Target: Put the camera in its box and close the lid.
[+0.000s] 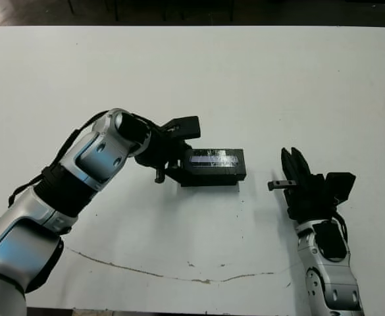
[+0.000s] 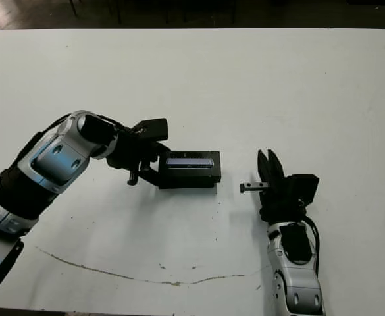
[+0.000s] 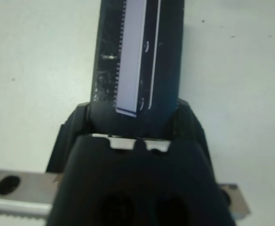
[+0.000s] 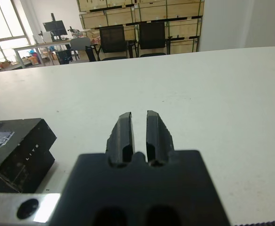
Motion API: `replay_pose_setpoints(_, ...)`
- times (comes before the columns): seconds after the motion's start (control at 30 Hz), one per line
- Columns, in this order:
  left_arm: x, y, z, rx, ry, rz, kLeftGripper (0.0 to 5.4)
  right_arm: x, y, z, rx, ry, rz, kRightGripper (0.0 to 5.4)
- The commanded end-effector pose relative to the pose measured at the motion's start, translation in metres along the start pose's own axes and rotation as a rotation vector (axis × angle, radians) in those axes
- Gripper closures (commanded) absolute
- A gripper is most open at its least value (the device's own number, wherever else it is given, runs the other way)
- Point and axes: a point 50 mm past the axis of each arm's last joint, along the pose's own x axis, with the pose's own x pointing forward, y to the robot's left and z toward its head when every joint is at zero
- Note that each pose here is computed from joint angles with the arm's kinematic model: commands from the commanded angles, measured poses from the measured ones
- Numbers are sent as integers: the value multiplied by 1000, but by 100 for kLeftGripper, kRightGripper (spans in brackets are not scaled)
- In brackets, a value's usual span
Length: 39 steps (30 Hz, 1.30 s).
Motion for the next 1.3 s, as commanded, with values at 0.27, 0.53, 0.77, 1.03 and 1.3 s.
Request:
replay_pose_setpoints(0.27, 1, -9, -7, -36, 96, 23, 357, -3, 0, -8, 3, 43, -14, 540)
replay_pose_setpoints(0.53, 2, -7, -11, -30, 133, -10, 359, -3, 2, -8, -4, 35, -6, 540)
replay_pose_setpoints(0.77, 4, -5, -17, -45, 152, -17, 365, -5, 3, -9, 2, 50, -21, 540)
replay_pose_setpoints(1.03, 8, 2, -28, -65, 187, -5, 365, -7, 1, -8, 8, 47, -16, 540)
replay_pose_setpoints(1.3, 12, 4, -35, -59, 215, -8, 365, -8, 1, -8, 5, 46, -15, 540)
